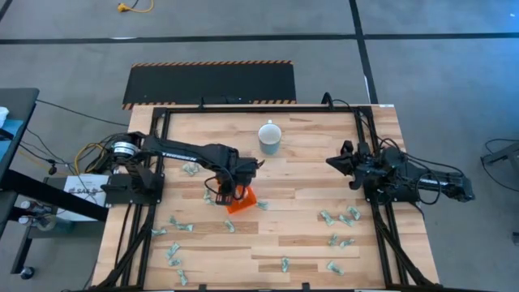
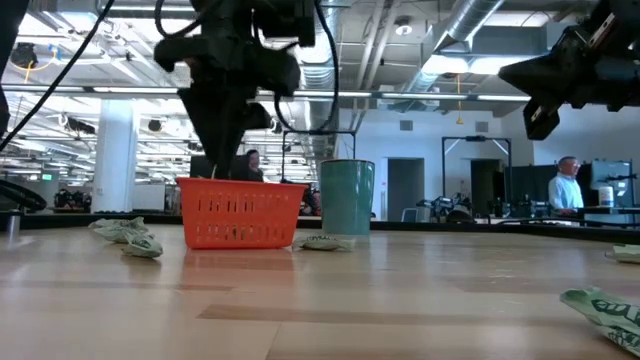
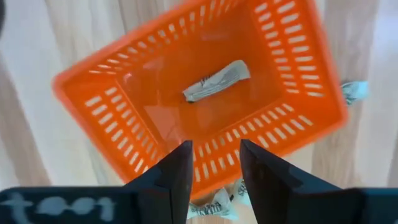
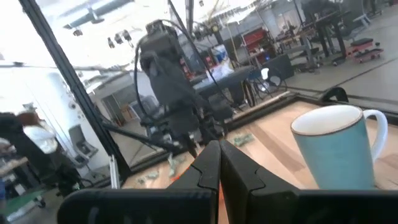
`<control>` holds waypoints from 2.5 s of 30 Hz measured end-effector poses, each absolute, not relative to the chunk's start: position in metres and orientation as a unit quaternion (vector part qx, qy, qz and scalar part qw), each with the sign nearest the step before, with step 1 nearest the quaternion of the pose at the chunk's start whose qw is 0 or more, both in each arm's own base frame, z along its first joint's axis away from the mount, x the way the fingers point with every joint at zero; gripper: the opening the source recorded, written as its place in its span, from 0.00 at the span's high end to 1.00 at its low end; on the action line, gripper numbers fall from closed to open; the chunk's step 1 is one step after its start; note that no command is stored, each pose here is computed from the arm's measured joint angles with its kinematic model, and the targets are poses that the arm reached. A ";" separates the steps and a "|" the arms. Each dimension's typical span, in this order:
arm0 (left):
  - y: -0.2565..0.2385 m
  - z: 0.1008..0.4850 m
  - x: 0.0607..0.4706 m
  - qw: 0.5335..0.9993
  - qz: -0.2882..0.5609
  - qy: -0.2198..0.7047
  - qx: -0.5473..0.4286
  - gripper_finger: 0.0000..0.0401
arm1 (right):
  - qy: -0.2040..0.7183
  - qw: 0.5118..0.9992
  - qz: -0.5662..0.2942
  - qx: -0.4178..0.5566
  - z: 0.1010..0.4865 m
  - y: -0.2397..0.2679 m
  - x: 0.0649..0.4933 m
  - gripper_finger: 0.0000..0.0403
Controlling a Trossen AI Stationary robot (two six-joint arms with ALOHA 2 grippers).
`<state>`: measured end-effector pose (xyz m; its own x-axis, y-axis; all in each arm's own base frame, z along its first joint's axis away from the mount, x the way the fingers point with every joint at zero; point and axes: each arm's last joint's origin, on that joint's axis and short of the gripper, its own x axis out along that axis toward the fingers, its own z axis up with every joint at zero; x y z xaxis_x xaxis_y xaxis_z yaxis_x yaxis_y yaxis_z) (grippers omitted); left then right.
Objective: Pick and place items into bin
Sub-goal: Put the green stevia packet into the orange bin
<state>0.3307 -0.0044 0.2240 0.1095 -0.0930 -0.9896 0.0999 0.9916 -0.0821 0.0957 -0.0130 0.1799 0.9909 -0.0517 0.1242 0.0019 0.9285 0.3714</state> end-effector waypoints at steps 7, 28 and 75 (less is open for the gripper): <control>-0.003 0.270 0.308 0.802 -0.043 0.596 0.014 0.76 | -0.110 0.981 0.003 0.161 0.200 -0.012 0.091 1.00; 0.005 0.270 0.192 0.984 -0.005 0.177 0.038 0.79 | 0.085 0.973 0.009 0.213 0.225 -0.006 0.130 1.00; 0.007 0.246 0.180 0.976 0.024 0.208 0.055 0.79 | 0.628 0.690 -0.224 0.281 0.184 0.134 0.195 0.83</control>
